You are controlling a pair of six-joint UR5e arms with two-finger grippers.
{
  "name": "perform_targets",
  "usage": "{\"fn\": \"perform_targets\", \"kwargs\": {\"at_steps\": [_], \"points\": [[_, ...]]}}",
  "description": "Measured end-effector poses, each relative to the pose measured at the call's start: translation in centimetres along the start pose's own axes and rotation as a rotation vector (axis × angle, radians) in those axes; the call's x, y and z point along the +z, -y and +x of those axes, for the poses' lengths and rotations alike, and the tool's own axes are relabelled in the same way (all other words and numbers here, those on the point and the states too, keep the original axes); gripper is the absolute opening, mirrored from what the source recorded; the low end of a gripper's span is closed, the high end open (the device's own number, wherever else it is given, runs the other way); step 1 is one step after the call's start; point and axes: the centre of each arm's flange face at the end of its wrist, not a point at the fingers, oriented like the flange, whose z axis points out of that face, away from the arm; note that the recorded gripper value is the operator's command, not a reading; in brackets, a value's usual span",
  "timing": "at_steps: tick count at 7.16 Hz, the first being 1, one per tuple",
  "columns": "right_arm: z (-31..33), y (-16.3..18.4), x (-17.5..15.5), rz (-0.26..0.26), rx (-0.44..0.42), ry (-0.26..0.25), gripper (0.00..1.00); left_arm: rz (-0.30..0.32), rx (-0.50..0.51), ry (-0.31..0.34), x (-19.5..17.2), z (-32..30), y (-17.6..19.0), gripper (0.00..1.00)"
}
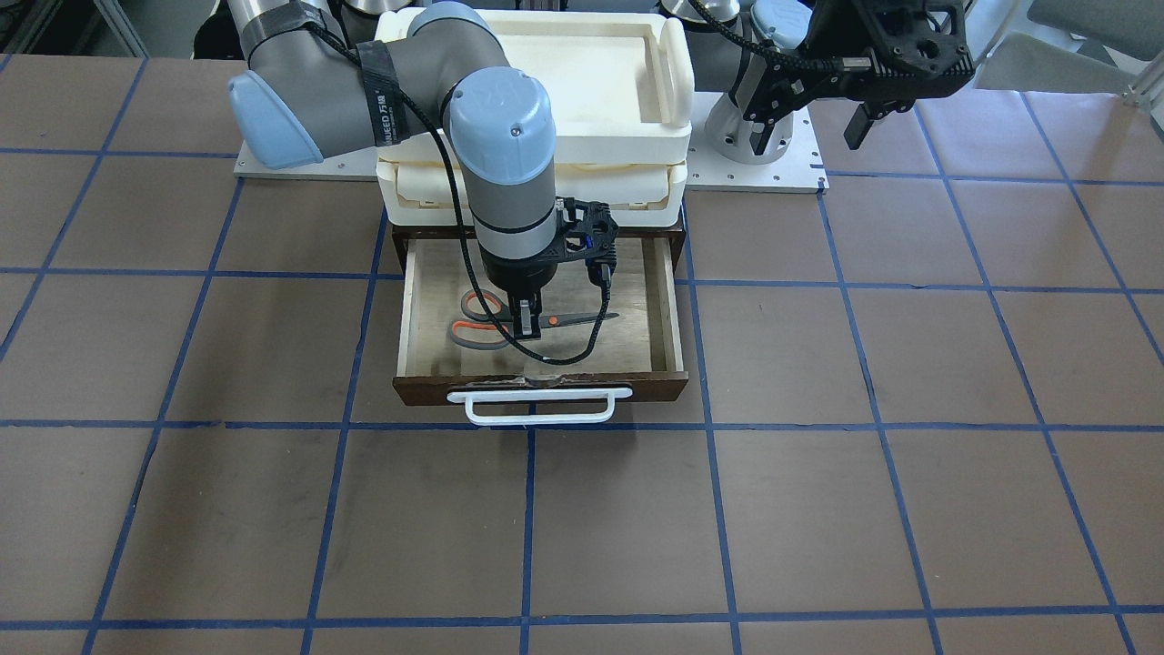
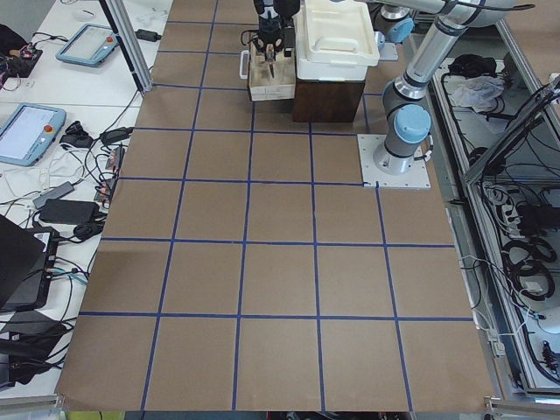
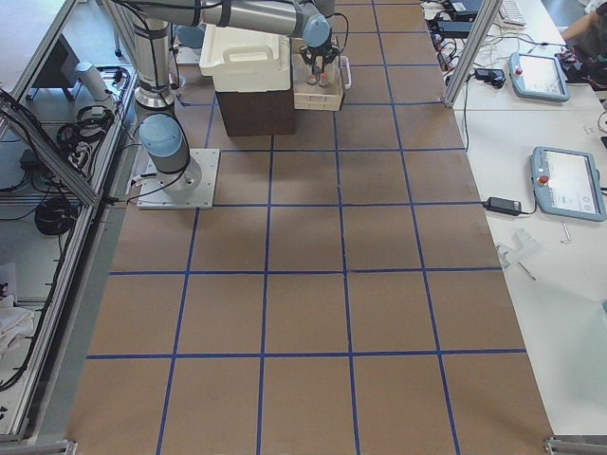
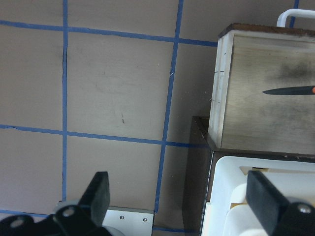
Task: Put scissors in drawer and close it
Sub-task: 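Lower the held scissors into the open wooden drawer, then open the right gripper and raise it away from the drawer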
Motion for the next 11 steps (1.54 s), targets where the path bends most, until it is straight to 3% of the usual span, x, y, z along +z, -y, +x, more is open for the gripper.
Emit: {"fn": "perform_targets", "kwargs": {"at_steps": [3,4,5,6,7,9,11], "points": [[-0.2,0.3,1.0,0.022,0.001,0.031,0.1,0.002,-0.002,0.0,-0.1,-0.1,0.0,1.0],[-0.3,0.3,1.2,0.022,0.001,0.037,0.52,0.003,-0.002,0.001,-0.1,-0.1,0.0,1.0],[-0.4,0.3,1.4,0.024,0.005,0.044,0.68,0.003,-0.003,0.001,-0.1,-0.1,-0.1,1.0],[-0.4,0.4,1.5,0.028,0.013,0.049,0.7,0.003,-0.003,0.001,-0.1,-0.2,-0.1,1.0],[-0.3,0.4,1.3,0.032,0.022,0.044,0.99,0.003,-0.002,0.002,-0.1,-0.1,-0.1,1.0],[0.2,0.4,0.4,0.048,0.028,0.025,1.0,0.002,0.0,0.002,-0.1,-0.1,-0.2,1.0],[3.3,-1.2,-4.5,0.069,0.064,-0.043,1.0,0.002,0.0,0.002,-0.1,0.0,-0.2,1.0]]}}
